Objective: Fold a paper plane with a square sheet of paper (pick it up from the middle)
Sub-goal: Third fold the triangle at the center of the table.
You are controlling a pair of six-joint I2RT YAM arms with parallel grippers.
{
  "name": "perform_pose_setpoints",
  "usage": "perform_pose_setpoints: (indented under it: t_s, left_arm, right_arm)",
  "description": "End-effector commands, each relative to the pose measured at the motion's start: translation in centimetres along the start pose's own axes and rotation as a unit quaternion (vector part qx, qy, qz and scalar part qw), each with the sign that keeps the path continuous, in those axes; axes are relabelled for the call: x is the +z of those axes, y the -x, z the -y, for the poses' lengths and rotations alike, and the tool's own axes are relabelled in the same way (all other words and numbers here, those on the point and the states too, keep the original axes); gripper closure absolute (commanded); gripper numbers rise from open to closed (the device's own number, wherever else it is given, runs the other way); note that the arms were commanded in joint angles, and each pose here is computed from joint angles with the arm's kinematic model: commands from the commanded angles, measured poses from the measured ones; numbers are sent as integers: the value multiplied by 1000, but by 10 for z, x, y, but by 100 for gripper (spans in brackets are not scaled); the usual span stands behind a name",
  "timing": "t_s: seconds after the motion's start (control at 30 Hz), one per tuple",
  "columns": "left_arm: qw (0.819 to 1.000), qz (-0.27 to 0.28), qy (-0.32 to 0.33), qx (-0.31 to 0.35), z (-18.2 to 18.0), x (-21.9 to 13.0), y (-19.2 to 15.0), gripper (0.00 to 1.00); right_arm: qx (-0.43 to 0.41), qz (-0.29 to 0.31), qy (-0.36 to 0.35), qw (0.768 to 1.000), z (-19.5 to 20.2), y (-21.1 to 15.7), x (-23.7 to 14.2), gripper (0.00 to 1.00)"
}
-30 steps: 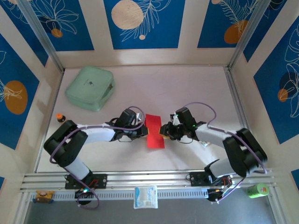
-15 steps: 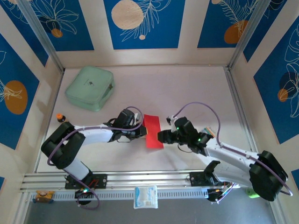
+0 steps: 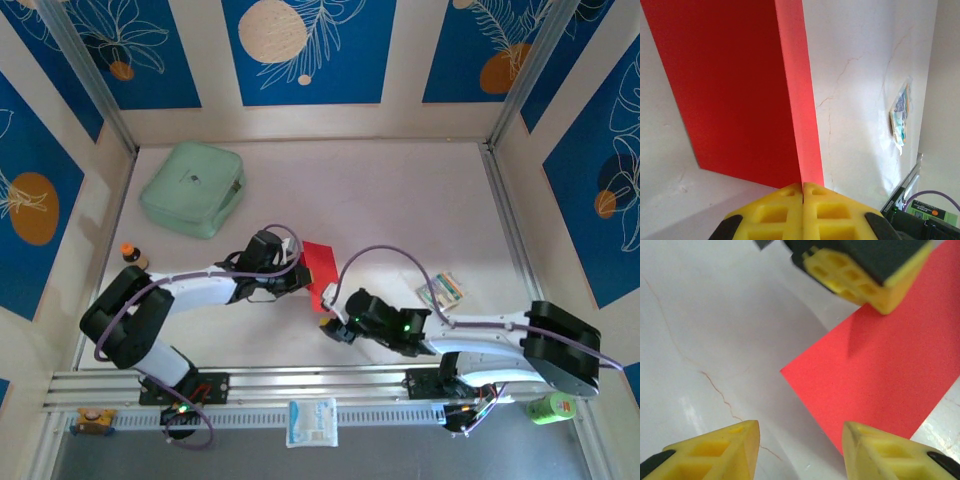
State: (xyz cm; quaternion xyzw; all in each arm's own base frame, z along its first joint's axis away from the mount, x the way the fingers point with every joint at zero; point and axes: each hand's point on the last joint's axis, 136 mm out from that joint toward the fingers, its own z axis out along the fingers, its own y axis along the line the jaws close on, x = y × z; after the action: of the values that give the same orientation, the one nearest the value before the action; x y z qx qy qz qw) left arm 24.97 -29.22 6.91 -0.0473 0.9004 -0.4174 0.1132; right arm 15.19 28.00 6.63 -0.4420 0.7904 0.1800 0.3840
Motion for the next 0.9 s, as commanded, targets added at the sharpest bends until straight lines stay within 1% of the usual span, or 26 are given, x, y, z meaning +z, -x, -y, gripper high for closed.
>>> perform_pose_setpoints:
  t_s: [0.0,0.1,0.27,0.47,0.53,0.7,0.87]
  left_arm:
    - [1000,-9,1,-15,-4,-4,-3,98]
    - [1000,-12,2,-17,-4,-3,-4,98]
    - [1000,-15,1,-19,-5,-1,-4,98]
    - [1000,-14,2,-22,-6,0,-4,98]
    - [1000,-14,2,-22,-6,0,-5,98]
    - [1000,-14,3,-21,-7,-1,-5,98]
    - [1000,-12,3,-22,-7,-1,-4,98]
  right_arm:
    - [-66,36,-58,996,6,26,6,52]
    - [-85,43,-83,992,7,33,12,52]
    - [-117,44,-101,987,5,41,26,52]
    - [-139,29,-153,978,11,34,35,52]
    - [-143,26,-158,977,11,31,36,53]
    - [-136,30,-149,979,7,28,31,58]
    - [-126,34,-146,981,7,30,28,67]
